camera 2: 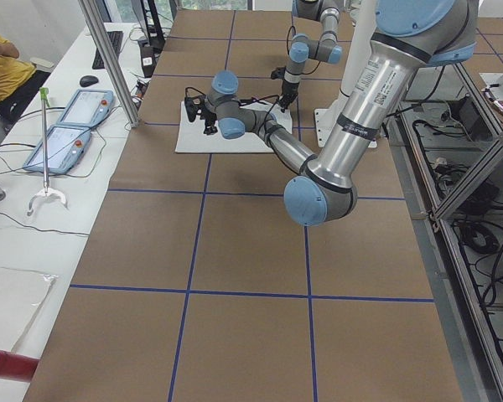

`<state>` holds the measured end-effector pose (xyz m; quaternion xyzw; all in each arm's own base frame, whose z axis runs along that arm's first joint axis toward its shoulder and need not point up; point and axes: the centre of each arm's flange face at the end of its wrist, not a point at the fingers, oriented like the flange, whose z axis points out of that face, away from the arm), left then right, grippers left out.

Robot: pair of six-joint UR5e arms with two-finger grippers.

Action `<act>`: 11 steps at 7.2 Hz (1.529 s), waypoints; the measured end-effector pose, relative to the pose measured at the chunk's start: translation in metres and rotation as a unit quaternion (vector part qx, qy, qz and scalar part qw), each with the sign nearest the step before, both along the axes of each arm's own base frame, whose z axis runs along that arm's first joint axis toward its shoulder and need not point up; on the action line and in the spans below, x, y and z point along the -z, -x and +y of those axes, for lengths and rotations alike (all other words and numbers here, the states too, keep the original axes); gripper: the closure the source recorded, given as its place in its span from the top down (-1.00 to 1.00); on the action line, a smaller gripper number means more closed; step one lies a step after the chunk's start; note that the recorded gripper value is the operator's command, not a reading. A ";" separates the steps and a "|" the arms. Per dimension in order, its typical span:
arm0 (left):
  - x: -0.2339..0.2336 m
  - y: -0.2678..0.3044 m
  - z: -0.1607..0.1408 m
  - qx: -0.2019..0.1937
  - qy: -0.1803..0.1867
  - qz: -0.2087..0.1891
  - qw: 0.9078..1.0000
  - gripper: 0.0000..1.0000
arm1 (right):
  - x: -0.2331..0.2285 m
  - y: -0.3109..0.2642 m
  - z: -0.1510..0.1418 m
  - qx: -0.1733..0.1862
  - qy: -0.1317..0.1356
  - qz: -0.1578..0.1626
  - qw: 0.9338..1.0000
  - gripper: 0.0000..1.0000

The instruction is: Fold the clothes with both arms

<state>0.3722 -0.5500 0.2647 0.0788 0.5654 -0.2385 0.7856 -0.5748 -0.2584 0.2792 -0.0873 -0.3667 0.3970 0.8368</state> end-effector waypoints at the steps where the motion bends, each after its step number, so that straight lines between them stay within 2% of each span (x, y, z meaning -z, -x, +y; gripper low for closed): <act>1: 0.002 0.001 0.001 0.000 0.000 0.000 1.000 0.30 | 0.001 0.000 0.001 0.001 0.001 -0.001 1.000 -1.00; 4: 0.002 0.002 0.003 0.004 0.006 0.003 1.000 0.31 | 0.015 -0.009 0.002 0.001 -0.002 -0.017 1.000 -1.00; 5: 0.005 0.001 0.011 0.008 0.023 0.015 1.000 0.31 | 0.017 -0.011 0.002 0.001 -0.002 -0.020 1.000 -1.00; 6: 0.007 -0.007 0.034 0.008 0.043 0.030 0.999 0.31 | 0.017 -0.012 0.002 0.001 -0.002 -0.020 1.000 -1.00; 8: 0.012 -0.031 0.112 -0.004 0.087 0.049 0.995 0.31 | 0.017 -0.014 0.001 0.003 -0.003 -0.020 1.000 -1.00; 10: 0.005 -0.070 0.197 -0.007 0.135 0.044 0.990 0.31 | 0.014 -0.016 0.002 0.006 -0.001 -0.019 1.000 -1.00; 11: -0.007 -0.085 0.226 -0.011 0.156 0.032 0.987 0.31 | 0.013 -0.016 0.003 0.007 0.000 -0.019 1.000 -1.00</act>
